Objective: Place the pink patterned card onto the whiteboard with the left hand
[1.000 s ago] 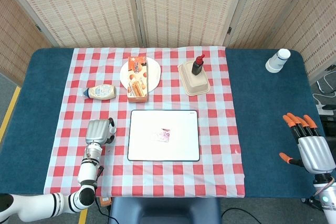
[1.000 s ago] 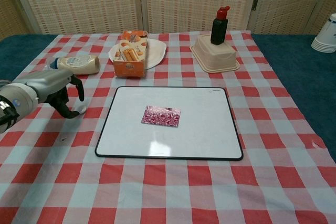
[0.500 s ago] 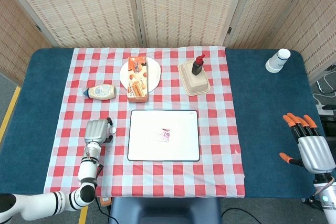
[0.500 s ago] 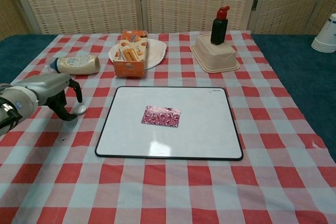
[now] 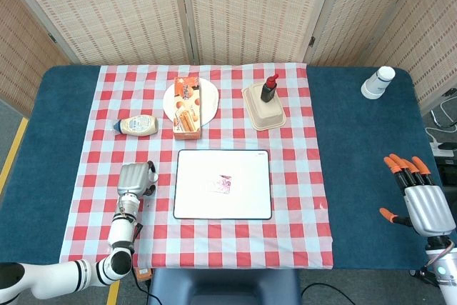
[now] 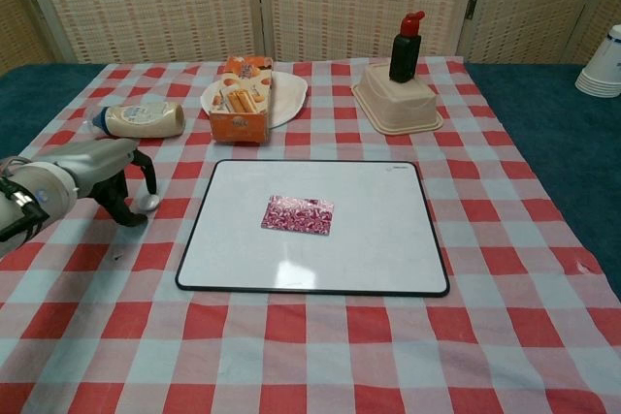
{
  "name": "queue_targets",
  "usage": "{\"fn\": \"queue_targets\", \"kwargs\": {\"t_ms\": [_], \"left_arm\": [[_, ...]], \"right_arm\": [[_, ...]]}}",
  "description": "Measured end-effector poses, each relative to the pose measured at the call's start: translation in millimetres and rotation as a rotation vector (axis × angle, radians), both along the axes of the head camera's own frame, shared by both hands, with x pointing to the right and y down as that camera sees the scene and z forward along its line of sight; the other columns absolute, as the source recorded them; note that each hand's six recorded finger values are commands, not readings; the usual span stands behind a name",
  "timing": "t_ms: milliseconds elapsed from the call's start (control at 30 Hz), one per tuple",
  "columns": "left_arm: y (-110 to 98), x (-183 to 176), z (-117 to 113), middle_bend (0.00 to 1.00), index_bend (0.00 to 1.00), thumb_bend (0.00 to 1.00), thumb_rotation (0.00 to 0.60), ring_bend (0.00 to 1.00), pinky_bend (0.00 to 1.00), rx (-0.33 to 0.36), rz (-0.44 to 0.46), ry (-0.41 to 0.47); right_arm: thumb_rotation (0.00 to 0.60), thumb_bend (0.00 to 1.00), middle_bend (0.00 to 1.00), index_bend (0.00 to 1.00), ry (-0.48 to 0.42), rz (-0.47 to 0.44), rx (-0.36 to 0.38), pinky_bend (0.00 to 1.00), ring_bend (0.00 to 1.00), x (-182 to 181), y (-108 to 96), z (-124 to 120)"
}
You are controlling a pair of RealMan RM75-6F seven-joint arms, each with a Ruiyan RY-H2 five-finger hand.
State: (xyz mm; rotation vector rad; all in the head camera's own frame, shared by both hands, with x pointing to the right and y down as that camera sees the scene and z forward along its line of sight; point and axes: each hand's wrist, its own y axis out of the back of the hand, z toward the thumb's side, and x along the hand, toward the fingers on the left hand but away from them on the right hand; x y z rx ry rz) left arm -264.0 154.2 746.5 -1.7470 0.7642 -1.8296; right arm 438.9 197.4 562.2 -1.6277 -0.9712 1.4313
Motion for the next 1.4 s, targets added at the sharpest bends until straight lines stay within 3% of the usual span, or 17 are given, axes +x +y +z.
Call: {"fn": "queue_targets", "kwargs": {"t_ms": [967,1400], "left_arm": [[-5,-3,0,1.0,0.49,0.32,0.6,1.0,1.0,0.012,-0.014,-0.009],[-12,27,-23,1.0,0.49,0.32,0.6,1.0,1.0,0.032,-0.011,0.078]], "right_arm": [[0.6,0.0,0.04,0.07,0.003,0.004,0.002,0.0,0.0,1,-1,0],[0.6,0.0,0.04,0.07,-0.001,-0.002,0.008,0.0,0.0,-1,0,-2]]}}
